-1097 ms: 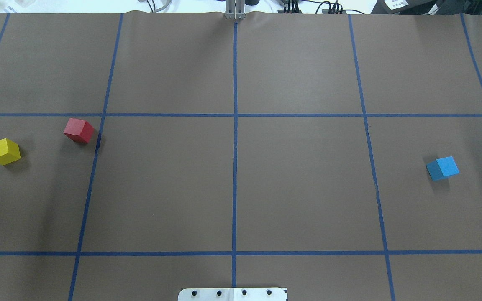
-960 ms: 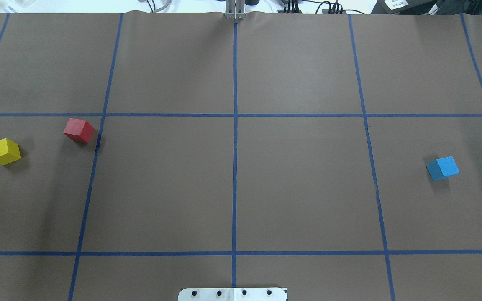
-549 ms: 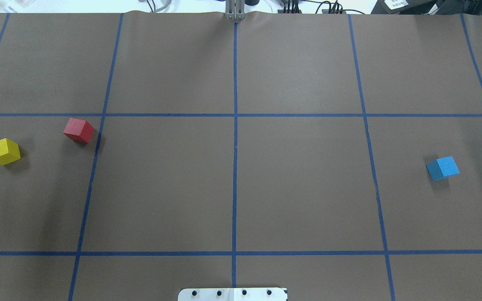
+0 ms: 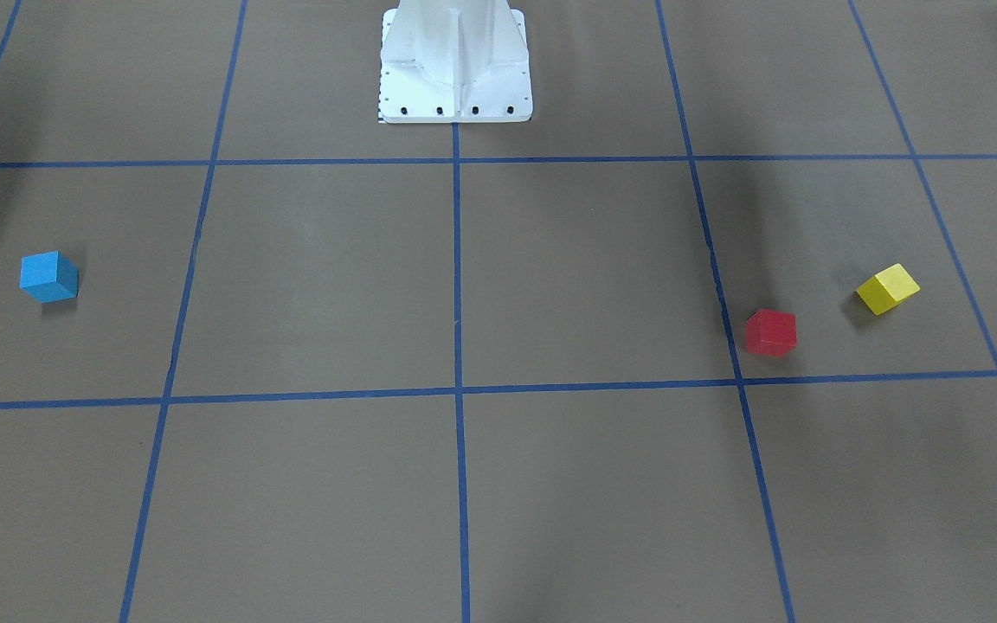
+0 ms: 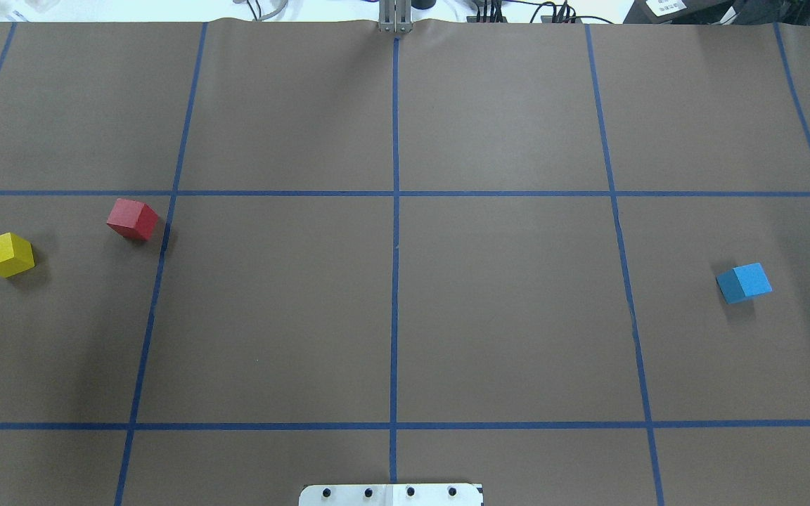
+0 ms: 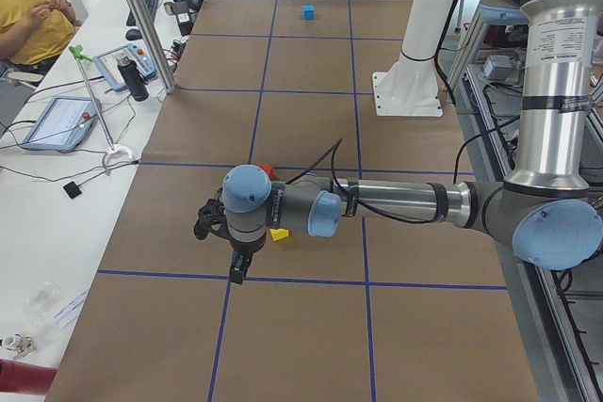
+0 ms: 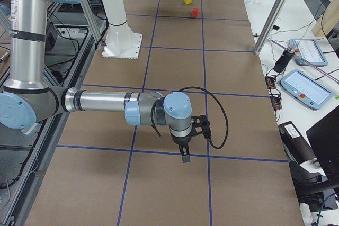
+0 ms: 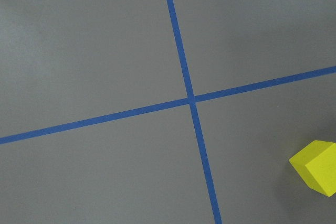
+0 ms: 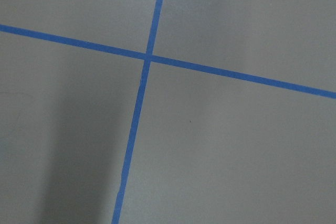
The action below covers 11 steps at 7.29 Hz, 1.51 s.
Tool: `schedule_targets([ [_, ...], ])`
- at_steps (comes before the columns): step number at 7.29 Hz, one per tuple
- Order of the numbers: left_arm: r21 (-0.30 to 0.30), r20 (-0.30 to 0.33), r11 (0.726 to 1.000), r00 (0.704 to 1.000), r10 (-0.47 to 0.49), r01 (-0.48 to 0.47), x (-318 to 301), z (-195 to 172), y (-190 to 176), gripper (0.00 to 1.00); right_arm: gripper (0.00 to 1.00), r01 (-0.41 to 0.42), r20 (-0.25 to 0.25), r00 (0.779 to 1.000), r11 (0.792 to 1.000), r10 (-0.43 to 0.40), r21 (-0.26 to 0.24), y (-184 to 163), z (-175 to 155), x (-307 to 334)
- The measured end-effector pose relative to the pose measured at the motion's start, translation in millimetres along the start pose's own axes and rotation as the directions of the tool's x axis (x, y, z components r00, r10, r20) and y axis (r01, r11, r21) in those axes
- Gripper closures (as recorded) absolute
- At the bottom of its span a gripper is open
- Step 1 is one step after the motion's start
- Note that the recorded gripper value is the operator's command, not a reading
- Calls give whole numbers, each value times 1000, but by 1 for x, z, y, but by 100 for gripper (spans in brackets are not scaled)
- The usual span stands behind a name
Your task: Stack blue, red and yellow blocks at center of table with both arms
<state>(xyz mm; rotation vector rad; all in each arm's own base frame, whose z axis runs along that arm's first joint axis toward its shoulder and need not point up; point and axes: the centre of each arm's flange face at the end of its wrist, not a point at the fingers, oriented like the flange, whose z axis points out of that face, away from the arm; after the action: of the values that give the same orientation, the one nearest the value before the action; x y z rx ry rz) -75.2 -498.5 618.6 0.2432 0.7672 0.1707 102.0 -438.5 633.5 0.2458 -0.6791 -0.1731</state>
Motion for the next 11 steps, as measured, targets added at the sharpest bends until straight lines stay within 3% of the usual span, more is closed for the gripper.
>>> schedule_targets([
  [2, 84, 16, 993, 996, 82, -83, 9, -12, -24, 0, 0, 25, 3, 1000, 997, -26, 79, -11, -5, -4],
  [5, 163, 23, 977, 990, 137, -139, 22, -28, -55, 0, 0, -30, 153, 988, 992, 11, 122, -23, -9, -39],
  [6, 168, 22, 976, 991, 135, -137, 23, -29, -56, 0, 0, -36, 182, 983, 993, 15, 109, -33, -5, -67],
  [8, 170, 21, 976, 991, 136, -137, 24, -29, -57, 0, 0, -73, 177, 982, 995, 61, 62, -48, 8, -129],
  [11, 170, 21, 976, 990, 136, -138, 24, -29, -57, 0, 0, -122, 92, 989, 992, 120, 20, -50, 58, -208],
])
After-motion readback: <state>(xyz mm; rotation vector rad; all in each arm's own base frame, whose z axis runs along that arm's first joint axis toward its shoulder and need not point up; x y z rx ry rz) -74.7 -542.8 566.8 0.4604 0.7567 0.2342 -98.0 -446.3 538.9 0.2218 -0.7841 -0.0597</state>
